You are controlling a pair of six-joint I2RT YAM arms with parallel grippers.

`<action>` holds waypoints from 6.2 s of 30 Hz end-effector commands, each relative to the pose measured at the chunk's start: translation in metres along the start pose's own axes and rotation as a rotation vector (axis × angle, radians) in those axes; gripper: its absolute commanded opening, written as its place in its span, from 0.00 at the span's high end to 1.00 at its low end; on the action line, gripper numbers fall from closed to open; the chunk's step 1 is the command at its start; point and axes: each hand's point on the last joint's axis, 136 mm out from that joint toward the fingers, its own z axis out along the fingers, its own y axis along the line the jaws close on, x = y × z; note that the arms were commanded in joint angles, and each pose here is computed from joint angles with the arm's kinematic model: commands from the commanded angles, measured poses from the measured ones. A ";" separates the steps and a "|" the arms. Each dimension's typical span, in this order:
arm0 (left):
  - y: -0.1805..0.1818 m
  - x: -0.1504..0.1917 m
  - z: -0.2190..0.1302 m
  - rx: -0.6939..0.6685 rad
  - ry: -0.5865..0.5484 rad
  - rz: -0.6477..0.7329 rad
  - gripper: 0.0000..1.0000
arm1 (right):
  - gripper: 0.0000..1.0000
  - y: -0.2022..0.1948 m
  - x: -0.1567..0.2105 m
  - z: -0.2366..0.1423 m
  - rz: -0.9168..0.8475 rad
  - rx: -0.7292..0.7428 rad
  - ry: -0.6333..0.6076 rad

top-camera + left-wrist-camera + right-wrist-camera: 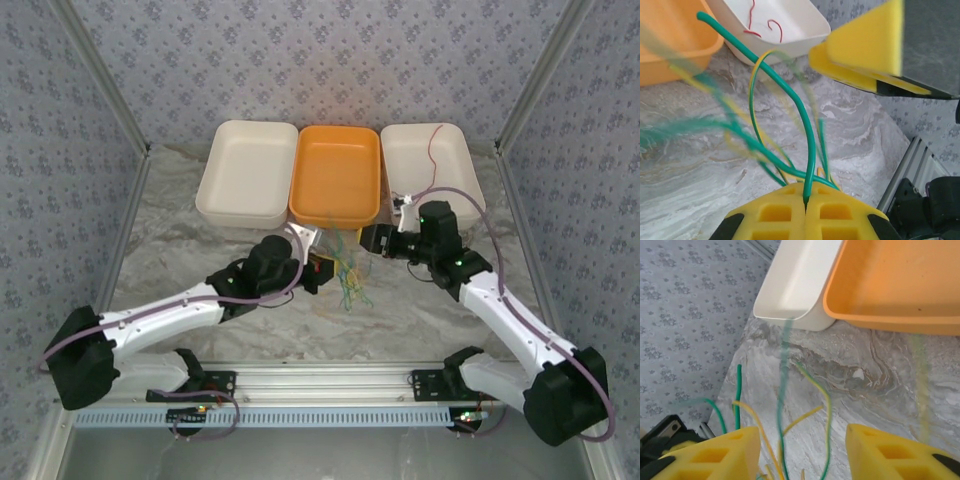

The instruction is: Untangle the cables

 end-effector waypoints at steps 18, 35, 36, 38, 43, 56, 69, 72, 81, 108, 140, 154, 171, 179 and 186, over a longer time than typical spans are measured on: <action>0.000 -0.012 -0.010 0.018 -0.029 -0.004 1.00 | 0.54 0.029 0.070 0.037 -0.085 -0.142 0.181; 0.019 -0.028 -0.038 -0.117 -0.096 -0.005 1.00 | 1.00 -0.021 0.073 0.044 -0.048 0.048 0.141; 0.027 -0.029 -0.042 -0.156 -0.109 -0.018 1.00 | 1.00 -0.027 0.070 0.040 -0.028 0.065 0.121; 0.046 -0.031 -0.053 -0.221 -0.152 -0.064 1.00 | 1.00 -0.037 0.059 0.029 0.029 0.091 0.057; 0.074 -0.029 -0.070 -0.264 -0.263 -0.204 1.00 | 1.00 -0.051 0.032 0.003 0.149 0.132 -0.109; 0.102 -0.037 -0.109 -0.348 -0.426 -0.349 1.00 | 1.00 -0.074 -0.002 -0.038 0.307 0.261 -0.341; 0.135 -0.031 -0.210 -0.608 -0.593 -0.370 1.00 | 1.00 -0.123 -0.012 -0.083 0.345 0.443 -0.386; 0.127 -0.037 -0.222 -0.592 -0.609 -0.342 1.00 | 1.00 -0.133 -0.013 -0.090 0.348 0.483 -0.386; 0.056 -0.070 -0.170 -0.235 -0.457 -0.185 1.00 | 0.77 -0.137 0.010 -0.051 0.333 0.506 -0.218; 0.039 -0.056 -0.129 0.006 -0.422 -0.212 1.00 | 0.36 0.058 -0.006 0.063 0.362 -0.039 -0.229; 0.154 0.008 -0.165 -0.216 -0.779 -1.064 0.93 | 1.00 0.041 -0.026 0.048 0.389 0.019 -0.509; 0.058 -0.068 -0.177 -0.358 -0.353 -0.185 0.43 | 1.00 0.061 -0.044 0.025 -0.294 0.360 -0.197; 0.027 -0.031 -0.064 -0.368 0.070 0.420 0.26 | 1.00 0.085 -0.039 0.018 -0.456 0.185 0.053; 0.075 -0.041 -0.095 -0.406 -0.097 -0.253 0.16 | 1.00 0.081 -0.037 0.002 -0.434 0.139 0.018; 0.000 -0.063 -0.080 -0.178 -0.158 -0.132 0.25 | 1.00 0.084 -0.037 0.006 -0.413 0.114 0.028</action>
